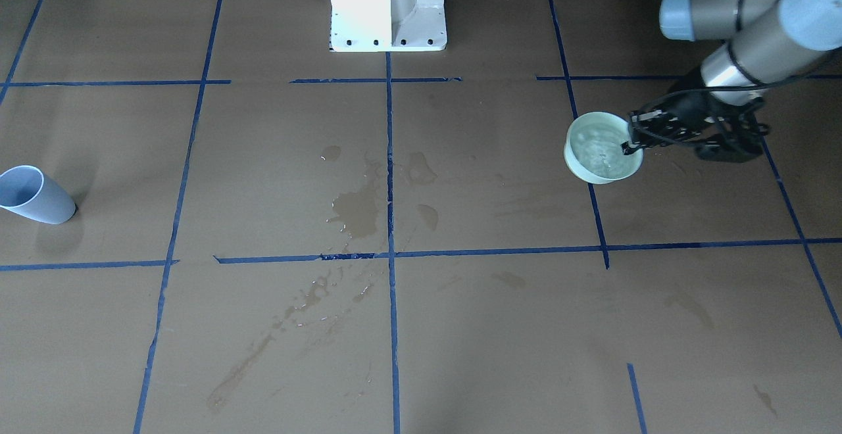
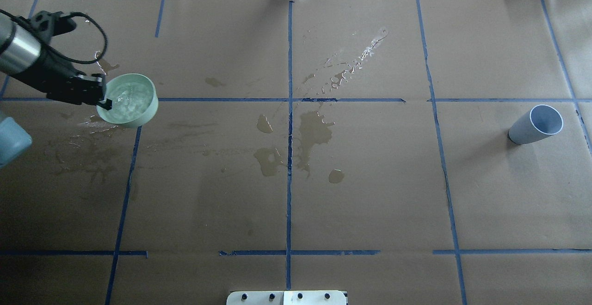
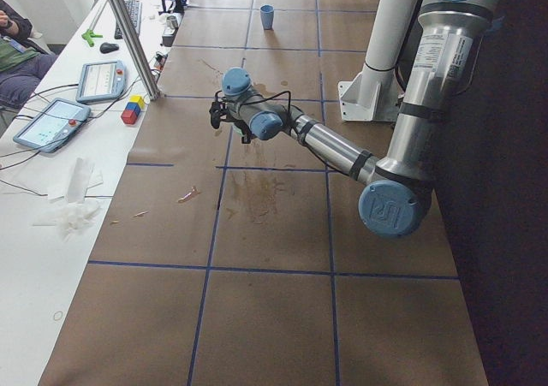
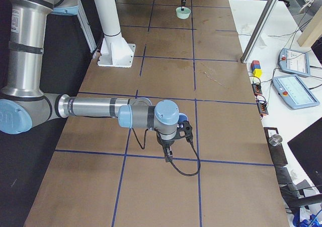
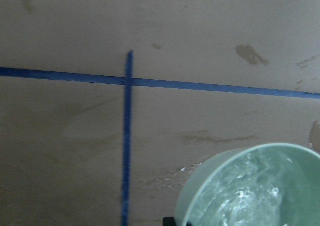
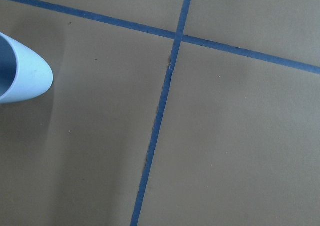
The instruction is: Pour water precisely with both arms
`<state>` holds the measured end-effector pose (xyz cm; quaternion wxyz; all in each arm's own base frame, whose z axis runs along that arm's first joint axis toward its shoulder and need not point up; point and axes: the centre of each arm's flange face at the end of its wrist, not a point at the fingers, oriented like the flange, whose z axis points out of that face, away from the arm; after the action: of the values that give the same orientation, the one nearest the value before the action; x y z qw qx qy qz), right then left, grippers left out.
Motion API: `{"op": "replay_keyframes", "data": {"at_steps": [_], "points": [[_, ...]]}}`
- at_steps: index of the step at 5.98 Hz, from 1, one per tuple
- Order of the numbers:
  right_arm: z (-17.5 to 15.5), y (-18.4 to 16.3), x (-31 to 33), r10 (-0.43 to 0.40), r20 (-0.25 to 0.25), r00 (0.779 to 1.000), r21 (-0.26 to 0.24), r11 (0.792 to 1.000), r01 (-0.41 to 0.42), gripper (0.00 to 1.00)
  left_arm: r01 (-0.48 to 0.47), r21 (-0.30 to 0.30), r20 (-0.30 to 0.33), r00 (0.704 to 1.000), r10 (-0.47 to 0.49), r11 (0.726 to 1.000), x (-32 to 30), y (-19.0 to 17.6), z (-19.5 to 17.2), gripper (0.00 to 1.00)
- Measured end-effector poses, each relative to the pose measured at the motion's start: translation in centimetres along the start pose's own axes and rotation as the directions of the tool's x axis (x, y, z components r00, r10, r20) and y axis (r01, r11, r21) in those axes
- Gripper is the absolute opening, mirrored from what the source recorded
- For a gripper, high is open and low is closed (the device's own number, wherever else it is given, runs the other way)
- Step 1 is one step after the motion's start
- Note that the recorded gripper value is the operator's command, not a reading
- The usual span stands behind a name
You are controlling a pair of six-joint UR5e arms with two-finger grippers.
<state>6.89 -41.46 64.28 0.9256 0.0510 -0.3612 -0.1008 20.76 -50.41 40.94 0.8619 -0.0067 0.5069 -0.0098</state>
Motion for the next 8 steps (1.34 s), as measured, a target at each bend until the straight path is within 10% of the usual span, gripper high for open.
{"op": "replay_keyframes", "data": {"at_steps": [5, 8], "points": [[0.0, -0.1, -0.1, 0.0, 0.0, 1.0, 0.002, 1.0, 0.0, 1.0, -0.137, -0.007, 0.065, 0.988, 0.137, 0.991, -19.1, 2.8, 0.0, 0.0], [0.0, -0.1, -0.1, -0.002, 0.0, 1.0, 0.001, 1.0, 0.002, 1.0, -0.065, 0.073, 0.022, 0.998, 0.063, 0.995, -24.5, 2.8, 3.3, 0.0]]}}
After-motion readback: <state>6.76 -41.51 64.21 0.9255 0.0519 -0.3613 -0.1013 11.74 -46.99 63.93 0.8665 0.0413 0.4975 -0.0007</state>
